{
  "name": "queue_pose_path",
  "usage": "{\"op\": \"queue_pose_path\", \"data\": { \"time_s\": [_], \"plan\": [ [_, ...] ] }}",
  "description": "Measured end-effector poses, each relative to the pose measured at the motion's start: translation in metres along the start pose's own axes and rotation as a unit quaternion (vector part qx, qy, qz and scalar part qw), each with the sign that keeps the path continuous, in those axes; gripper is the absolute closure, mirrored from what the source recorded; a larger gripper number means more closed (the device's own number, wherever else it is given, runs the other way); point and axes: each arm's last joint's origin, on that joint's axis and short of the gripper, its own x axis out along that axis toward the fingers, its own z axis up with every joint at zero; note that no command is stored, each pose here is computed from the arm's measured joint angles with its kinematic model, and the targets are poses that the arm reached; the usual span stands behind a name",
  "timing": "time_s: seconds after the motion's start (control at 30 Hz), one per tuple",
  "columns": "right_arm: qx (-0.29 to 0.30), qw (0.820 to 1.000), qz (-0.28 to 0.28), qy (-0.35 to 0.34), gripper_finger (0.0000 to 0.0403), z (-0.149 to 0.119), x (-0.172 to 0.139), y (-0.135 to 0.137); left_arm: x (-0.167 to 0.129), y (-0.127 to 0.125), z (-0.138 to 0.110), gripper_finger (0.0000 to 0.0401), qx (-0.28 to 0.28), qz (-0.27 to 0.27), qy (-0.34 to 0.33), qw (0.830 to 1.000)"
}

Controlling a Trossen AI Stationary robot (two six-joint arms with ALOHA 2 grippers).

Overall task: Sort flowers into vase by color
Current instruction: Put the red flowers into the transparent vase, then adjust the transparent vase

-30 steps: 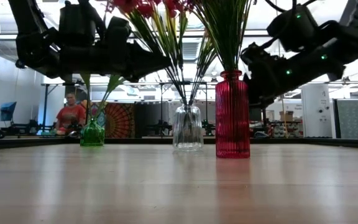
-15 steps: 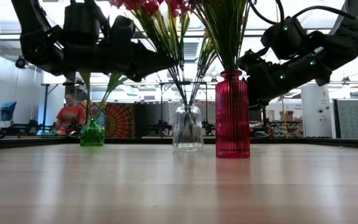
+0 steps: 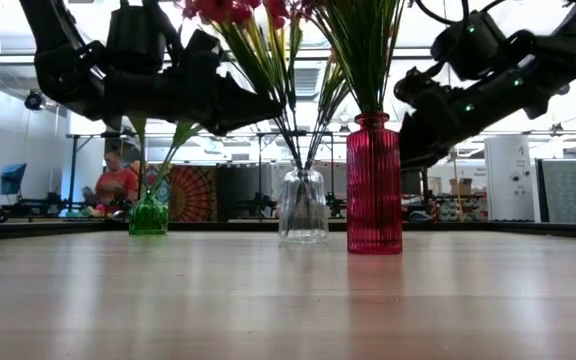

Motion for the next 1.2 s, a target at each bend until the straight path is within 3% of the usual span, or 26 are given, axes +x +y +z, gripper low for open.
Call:
{"op": "queue_pose_path", "data": {
  "time_s": [0.13, 0.3, 0.7, 1.2],
  "plan": [
    [0.023, 0.999, -0.019, 0.016, 0.0193, 0.004, -0.015, -0.002, -0.001, 0.000, -0.001, 0.0305, 0.000, 0.000, 0.003, 1.000],
    [0.062, 0.996, -0.054, 0.031, 0.0193, 0.008, -0.037, -0.005, -0.001, 0.000, -0.003, 0.0255, -0.001, -0.002, 0.011, 1.000],
    [0.109, 0.992, -0.050, 0.037, 0.0193, 0.012, -0.069, -0.004, -0.002, -0.001, -0.007, 0.0137, -0.004, -0.004, 0.027, 1.000],
    [0.109, 0.992, -0.050, 0.036, 0.0193, 0.012, -0.070, -0.004, -0.009, -0.002, -0.022, 0.0112, -0.020, -0.001, 0.082, 0.996]
  ]
}}
